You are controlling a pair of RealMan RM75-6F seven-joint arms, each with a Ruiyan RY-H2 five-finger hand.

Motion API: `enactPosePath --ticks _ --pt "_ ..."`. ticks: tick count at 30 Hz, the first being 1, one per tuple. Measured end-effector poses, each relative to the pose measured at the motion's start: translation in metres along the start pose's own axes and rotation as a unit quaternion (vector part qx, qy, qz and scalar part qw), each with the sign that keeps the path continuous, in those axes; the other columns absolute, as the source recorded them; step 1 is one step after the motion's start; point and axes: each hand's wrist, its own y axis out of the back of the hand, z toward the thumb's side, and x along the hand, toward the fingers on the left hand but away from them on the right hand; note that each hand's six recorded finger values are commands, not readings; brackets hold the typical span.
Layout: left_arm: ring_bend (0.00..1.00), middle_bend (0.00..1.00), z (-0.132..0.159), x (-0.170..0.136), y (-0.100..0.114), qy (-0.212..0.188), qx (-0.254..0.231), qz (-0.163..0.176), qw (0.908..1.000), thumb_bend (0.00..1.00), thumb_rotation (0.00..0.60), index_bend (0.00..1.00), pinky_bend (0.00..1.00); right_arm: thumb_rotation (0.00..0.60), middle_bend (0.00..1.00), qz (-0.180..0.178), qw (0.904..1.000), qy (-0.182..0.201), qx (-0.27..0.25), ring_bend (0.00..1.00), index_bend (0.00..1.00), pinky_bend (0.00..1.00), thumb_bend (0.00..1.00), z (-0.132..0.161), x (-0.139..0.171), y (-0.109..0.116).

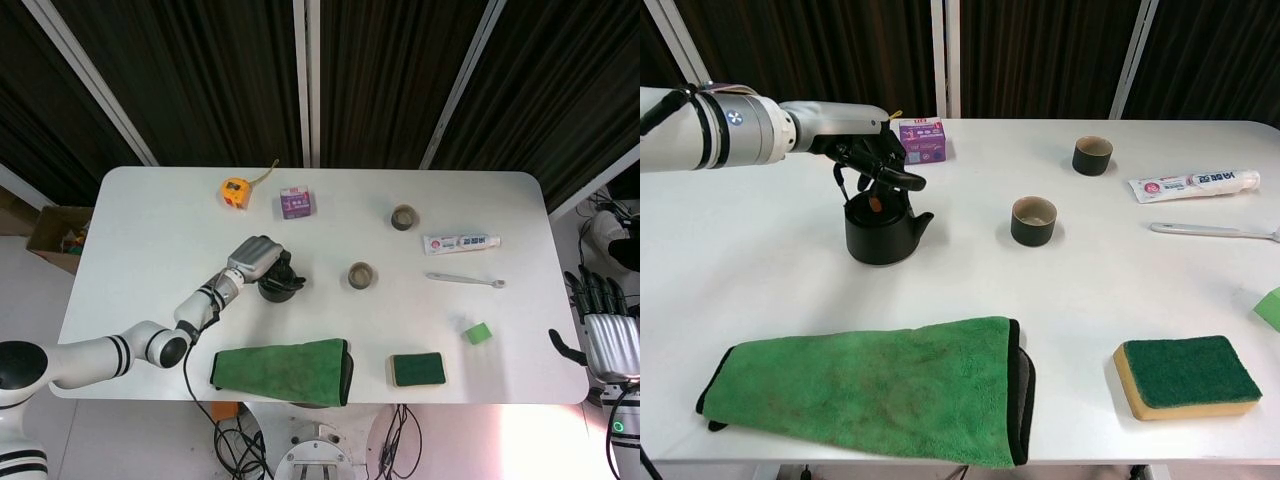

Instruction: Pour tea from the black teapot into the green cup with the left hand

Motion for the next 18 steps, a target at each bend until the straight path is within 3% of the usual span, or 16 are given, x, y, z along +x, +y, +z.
enactPosePath --ticks 18 --pt "0.65 0.67 0.003 -0.0079 -0.0057 -0.004 0.006 -0.015 0.9999 0.12 0.217 0.65 0.23 0.6 0.0 0.003 1.0 0.0 0.0 0.0 0.0 0.0 0.24 -0.0001 0.0001 -0.0021"
